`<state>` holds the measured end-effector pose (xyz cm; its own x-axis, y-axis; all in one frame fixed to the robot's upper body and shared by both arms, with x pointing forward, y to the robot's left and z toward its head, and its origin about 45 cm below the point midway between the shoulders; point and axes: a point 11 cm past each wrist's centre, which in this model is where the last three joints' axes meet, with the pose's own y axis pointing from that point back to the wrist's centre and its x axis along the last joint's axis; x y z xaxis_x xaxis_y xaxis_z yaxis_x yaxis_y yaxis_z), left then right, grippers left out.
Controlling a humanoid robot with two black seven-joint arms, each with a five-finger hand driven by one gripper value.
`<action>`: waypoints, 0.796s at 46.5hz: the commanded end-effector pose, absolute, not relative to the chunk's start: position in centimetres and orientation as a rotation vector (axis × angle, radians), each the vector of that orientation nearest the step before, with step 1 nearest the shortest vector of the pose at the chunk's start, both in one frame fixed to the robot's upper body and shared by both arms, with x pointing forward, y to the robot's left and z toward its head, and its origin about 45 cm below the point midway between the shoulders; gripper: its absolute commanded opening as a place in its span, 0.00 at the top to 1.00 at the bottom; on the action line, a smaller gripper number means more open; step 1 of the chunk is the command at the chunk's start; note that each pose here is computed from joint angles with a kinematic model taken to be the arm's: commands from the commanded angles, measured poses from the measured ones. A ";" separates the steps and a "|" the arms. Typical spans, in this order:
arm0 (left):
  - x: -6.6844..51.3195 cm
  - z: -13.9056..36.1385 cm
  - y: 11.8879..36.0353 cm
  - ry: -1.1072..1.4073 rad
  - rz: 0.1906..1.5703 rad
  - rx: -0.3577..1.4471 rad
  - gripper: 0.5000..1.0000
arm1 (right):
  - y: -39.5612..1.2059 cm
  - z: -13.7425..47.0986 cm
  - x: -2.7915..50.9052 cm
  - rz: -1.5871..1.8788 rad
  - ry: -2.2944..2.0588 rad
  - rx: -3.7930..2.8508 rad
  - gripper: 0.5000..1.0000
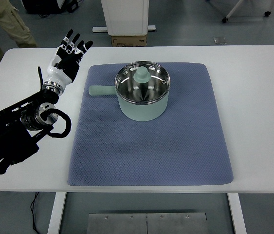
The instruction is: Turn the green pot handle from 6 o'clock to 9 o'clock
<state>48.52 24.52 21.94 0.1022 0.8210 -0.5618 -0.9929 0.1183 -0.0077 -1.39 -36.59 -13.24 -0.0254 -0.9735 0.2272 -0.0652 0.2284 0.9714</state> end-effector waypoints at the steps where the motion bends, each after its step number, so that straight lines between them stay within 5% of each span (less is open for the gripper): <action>1: 48.4 21.6 23.8 0.499 1.396 -0.446 0.00 | -36.6 -13.2 -1.4 -1.017 -1.371 1.077 0.00; 37: 47.3 19.3 23.5 0.549 1.408 -0.436 0.00 | -36.6 -13.2 -1.4 -1.017 -1.371 1.077 0.00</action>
